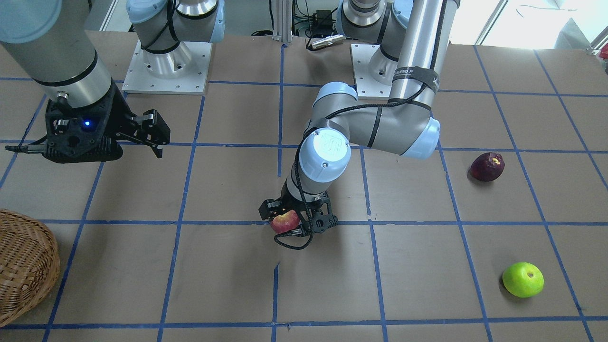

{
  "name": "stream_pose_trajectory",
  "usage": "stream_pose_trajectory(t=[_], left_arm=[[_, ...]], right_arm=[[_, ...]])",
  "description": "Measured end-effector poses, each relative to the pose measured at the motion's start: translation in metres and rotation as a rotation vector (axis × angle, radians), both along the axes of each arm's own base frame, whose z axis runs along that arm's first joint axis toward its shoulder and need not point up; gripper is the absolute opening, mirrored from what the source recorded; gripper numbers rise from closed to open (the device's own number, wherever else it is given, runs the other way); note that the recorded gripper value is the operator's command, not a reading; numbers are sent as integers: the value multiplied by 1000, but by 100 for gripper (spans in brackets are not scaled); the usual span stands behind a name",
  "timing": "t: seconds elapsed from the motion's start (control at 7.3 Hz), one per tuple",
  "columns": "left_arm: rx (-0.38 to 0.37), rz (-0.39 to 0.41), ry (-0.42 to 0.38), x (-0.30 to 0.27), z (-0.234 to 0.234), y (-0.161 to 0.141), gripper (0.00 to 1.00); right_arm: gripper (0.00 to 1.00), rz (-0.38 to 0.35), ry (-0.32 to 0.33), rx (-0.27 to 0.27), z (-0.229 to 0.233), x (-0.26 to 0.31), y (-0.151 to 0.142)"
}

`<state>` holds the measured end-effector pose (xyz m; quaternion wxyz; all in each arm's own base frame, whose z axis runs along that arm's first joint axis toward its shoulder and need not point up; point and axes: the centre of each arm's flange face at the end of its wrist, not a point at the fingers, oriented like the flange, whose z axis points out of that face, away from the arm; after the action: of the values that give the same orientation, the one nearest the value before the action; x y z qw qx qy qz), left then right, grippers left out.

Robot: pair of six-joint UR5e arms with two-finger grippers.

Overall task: Put all apples into basket
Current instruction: 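Open and withdraw the left gripper while the right gripper reaches the red apple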

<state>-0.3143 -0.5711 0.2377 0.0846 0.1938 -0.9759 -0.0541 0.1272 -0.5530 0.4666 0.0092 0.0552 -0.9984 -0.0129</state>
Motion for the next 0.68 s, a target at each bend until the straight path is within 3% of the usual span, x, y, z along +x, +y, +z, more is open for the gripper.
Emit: stream_pose_trajectory(t=[0.27,0.55,0.68], left_arm=[[17,-42,-26,43,39,3,100],[89,-182,-110,106,73,23,100],[118,-262,-135,145,84,34,100]], right_arm=[[100,-3,-7,10,-8,2,-5],[100,12,-12,21,-31,24,-9],[100,35,-13,2,-57,52,-13]])
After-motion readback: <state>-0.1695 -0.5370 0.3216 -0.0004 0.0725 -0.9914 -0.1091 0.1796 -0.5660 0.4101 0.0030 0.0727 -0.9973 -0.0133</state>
